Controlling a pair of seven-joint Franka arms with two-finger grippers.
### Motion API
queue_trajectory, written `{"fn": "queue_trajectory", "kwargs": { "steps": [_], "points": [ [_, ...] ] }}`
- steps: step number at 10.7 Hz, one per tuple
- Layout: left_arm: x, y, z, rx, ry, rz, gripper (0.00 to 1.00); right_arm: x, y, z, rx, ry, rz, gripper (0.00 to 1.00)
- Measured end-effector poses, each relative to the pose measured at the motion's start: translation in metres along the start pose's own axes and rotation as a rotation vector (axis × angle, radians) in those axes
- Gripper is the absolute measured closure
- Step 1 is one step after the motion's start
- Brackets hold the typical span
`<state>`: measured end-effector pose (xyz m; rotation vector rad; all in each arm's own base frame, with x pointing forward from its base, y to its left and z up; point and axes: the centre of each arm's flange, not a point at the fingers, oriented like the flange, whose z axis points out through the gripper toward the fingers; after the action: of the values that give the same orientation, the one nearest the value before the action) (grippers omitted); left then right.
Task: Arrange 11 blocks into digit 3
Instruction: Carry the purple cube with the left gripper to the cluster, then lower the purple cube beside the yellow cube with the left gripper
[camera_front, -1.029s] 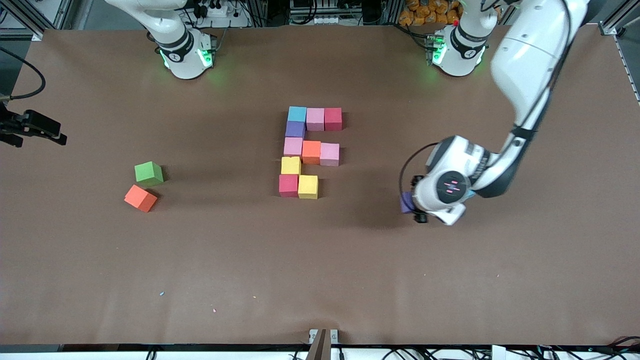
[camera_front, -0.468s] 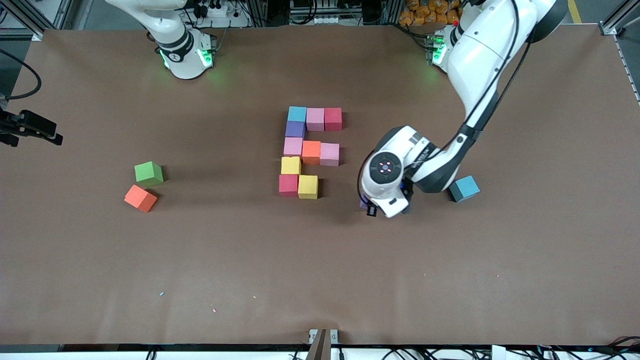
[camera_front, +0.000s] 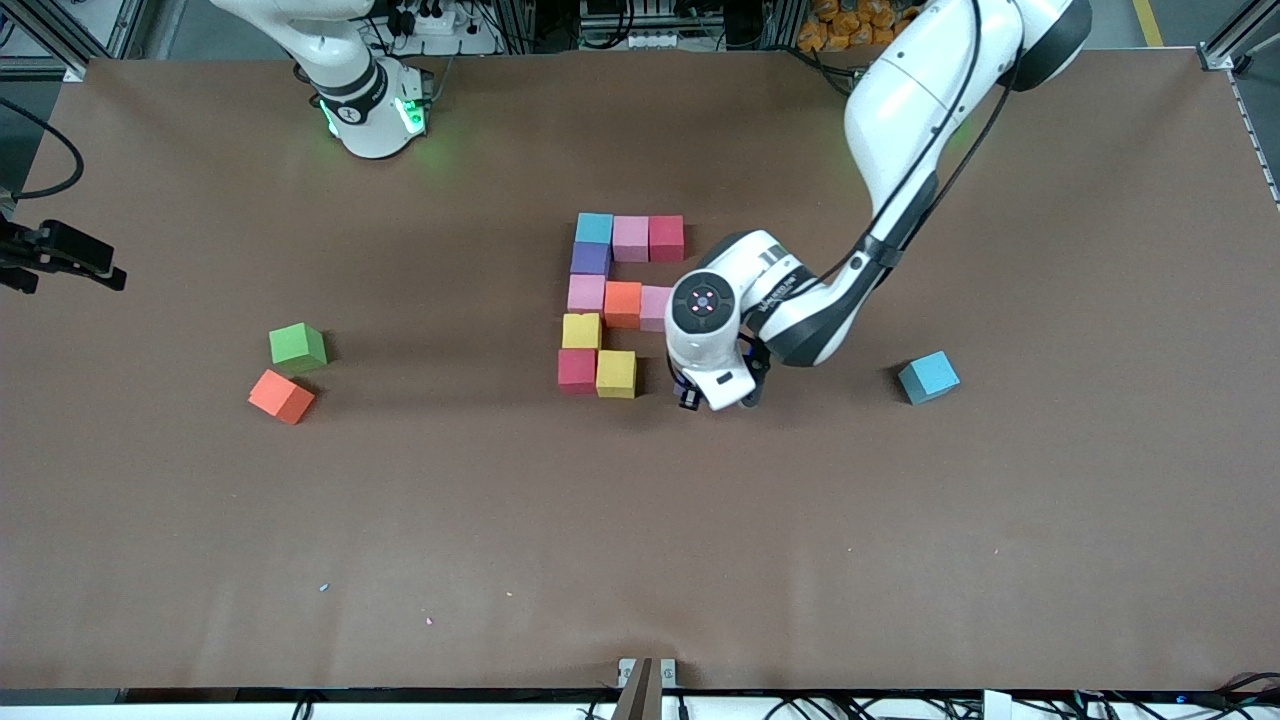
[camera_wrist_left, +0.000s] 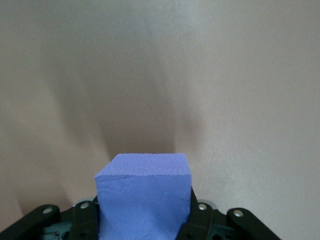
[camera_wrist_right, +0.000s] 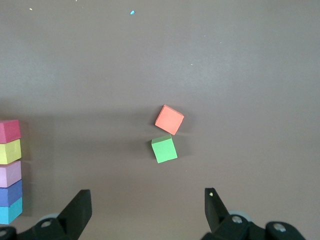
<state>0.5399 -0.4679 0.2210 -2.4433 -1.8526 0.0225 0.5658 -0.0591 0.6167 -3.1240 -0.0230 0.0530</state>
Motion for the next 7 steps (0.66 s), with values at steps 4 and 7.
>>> {"fn": "queue_trajectory", "kwargs": {
  "steps": [4,7],
  "points": [
    [-0.032,0.003,0.007,-0.039,0.023,-0.091,0.44,0.0,0.0,0.0,0.0,-0.002,-0.001,0.0],
    [-0.039,0.008,0.01,-0.048,0.01,-0.173,0.44,0.0,0.0,0.0,0.0,-0.003,-0.001,0.0]
  ]
}}
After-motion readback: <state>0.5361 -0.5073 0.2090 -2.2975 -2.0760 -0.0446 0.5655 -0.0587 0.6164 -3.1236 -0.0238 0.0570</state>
